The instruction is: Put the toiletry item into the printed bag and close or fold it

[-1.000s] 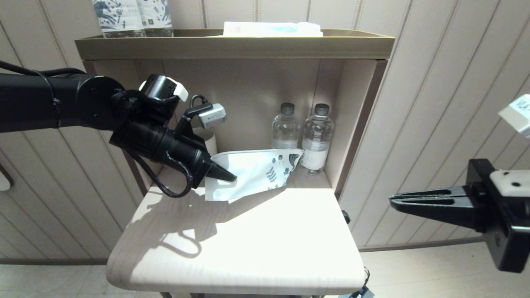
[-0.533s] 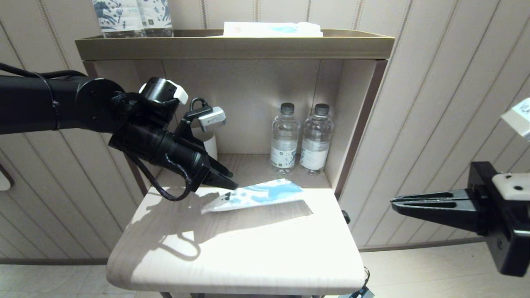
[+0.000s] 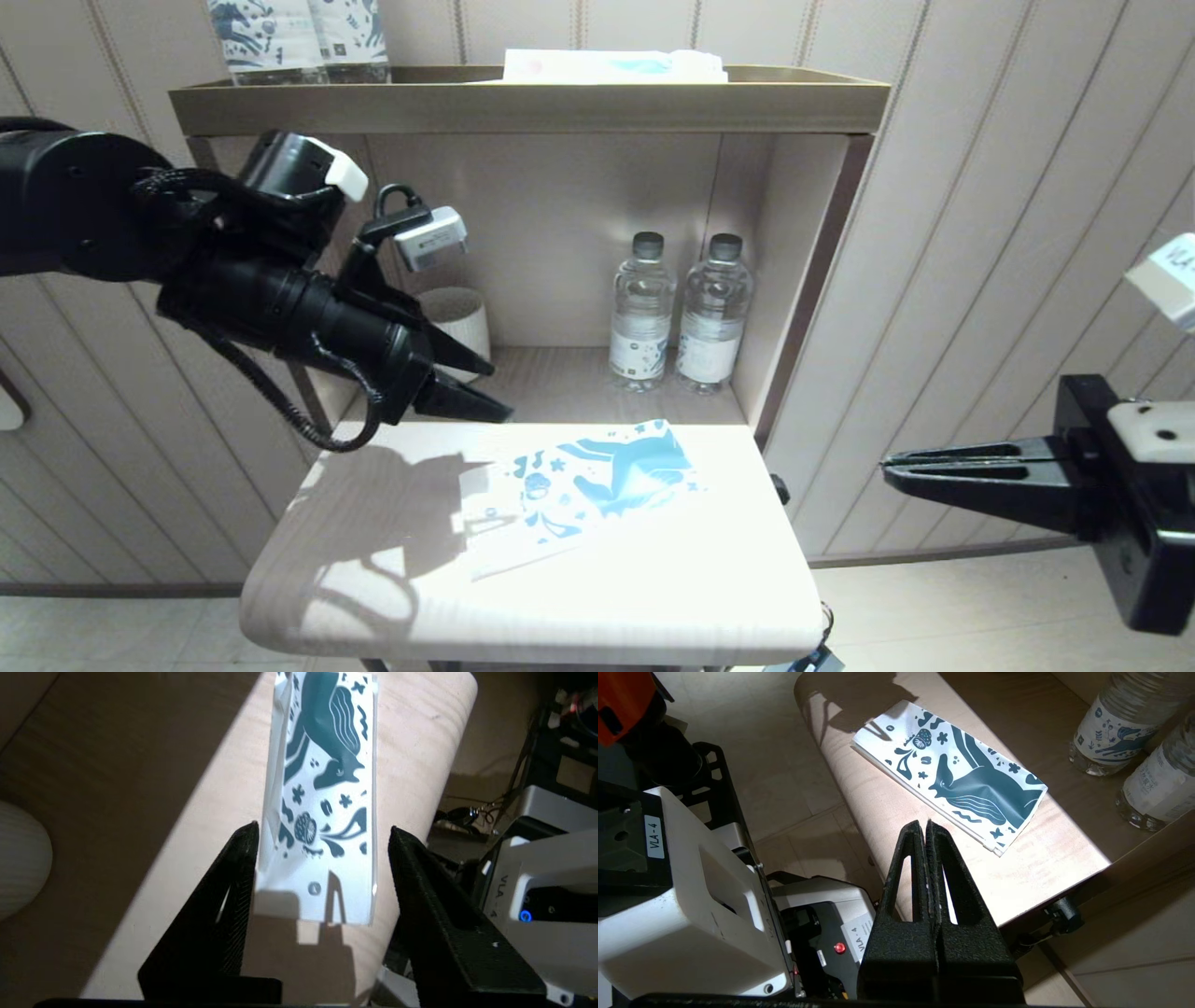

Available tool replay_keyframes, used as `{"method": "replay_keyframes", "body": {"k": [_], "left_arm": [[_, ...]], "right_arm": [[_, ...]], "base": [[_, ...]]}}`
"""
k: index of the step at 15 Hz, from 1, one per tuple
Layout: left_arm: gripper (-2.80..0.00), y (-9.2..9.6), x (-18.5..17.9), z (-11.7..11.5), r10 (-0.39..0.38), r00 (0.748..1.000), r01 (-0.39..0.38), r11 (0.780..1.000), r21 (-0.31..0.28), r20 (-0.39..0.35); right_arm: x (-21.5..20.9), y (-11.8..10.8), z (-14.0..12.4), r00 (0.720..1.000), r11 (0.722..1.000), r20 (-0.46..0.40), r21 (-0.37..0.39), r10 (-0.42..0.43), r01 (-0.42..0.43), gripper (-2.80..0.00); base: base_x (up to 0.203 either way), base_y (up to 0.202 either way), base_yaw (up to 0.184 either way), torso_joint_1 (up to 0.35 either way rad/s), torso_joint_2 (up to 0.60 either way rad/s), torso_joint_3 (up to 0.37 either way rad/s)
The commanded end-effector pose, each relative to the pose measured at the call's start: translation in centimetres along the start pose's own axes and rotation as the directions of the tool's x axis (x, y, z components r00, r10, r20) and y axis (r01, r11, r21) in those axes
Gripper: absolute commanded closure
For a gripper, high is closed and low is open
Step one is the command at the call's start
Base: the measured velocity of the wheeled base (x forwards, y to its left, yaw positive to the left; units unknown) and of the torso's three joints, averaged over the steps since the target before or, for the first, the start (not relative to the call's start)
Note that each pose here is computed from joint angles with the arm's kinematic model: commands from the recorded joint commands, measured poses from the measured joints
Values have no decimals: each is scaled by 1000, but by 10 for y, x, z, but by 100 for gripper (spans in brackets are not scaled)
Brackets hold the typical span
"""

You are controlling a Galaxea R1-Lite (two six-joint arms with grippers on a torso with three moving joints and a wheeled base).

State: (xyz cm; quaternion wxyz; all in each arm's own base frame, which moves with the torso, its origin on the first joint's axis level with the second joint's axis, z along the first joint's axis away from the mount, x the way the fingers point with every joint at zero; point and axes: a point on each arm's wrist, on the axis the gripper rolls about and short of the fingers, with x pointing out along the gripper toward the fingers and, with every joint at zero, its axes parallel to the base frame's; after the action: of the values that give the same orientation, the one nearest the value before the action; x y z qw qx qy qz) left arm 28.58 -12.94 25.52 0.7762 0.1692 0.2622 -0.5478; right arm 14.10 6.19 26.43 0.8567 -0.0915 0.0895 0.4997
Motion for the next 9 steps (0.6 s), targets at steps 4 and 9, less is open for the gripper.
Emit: {"method": "replay_keyframes", "body": {"k": [4, 9], "left_arm": [[0, -77, -56, -44, 75, 997, -75, 997, 11, -29], [0, -159, -127, -90, 448, 893, -432, 880, -199, 42]], "right_arm": [[-21, 22, -17, 1000, 1000, 2, -1, -16, 16, 0], [-68, 63, -48, 975, 973, -20, 55, -221, 222, 0]], "base": [[0, 0, 0, 0, 0, 0], [0, 0, 0, 0, 0, 0]]}}
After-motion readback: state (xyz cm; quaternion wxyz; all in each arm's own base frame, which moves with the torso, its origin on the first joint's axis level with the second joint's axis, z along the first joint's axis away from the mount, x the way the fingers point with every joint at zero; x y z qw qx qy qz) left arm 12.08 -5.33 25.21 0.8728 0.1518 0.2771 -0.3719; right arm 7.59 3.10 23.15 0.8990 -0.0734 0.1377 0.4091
